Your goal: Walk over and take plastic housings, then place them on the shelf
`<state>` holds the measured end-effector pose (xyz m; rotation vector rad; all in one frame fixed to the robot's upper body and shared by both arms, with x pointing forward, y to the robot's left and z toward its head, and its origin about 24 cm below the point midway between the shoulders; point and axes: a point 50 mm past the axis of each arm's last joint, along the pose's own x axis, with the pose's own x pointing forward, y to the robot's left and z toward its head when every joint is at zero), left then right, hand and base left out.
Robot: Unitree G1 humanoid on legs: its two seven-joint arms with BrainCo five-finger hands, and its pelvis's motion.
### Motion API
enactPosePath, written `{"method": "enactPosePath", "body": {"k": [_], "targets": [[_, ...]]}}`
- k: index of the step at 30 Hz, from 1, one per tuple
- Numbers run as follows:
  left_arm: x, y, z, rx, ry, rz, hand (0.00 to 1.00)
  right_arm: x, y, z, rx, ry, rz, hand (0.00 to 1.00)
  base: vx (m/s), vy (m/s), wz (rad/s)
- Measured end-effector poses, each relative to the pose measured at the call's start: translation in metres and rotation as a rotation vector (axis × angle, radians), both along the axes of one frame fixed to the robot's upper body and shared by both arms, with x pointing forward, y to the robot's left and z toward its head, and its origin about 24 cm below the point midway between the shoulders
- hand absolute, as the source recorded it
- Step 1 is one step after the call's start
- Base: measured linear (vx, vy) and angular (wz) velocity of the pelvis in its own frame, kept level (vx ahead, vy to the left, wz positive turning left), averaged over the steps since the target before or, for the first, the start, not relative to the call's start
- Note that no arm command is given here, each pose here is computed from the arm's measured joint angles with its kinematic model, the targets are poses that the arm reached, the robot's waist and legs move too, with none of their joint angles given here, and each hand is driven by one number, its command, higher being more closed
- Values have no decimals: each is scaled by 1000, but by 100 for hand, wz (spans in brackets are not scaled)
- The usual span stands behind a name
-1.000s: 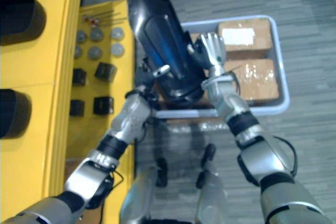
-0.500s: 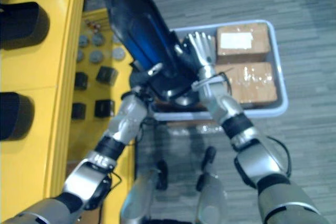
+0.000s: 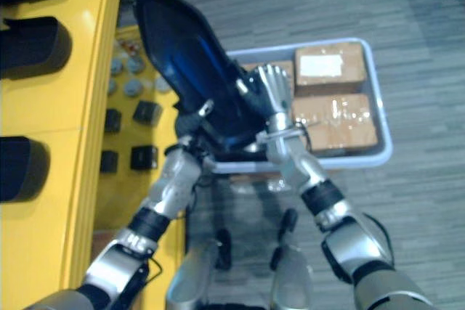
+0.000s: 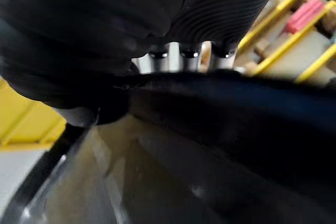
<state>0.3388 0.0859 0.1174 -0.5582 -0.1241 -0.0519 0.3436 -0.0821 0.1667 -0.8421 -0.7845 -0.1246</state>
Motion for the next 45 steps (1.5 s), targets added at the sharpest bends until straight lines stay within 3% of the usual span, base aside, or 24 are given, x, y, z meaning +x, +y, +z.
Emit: {"method": "enactPosePath", "body": {"k": [6,10,15,20,27,32,36,42,45], "targets": [[-16,6,-5,18,-29,0,100,-16,1,-16,130,55,56,0,-15,67,1],[-25,4,-7,144,-61,-6,100,-31,-12,-38,246,133,46,0,4,46,0],[-30,-2,5,238,-115,-3,100,-51,-34,-33,348,74,53,0,6,50,-6],[-35,10,-3,288,-95,124,100,-68,-55,8,472,-59,207,0,-22,37,-21],[-45,26,-13,385,-83,267,100,-84,-80,13,612,-26,346,0,-13,29,-6],[-64,34,-29,368,-26,344,100,-115,-119,-39,865,78,134,0,9,37,-11],[-79,45,-27,339,-64,402,100,-132,-124,-76,968,197,5,0,-10,29,-20],[-117,68,-23,269,-168,466,100,-184,-160,-155,1165,411,-365,0,10,16,-12],[-132,81,-36,262,-122,470,100,-201,-166,-165,1205,440,-409,0,2,10,-3]]}}
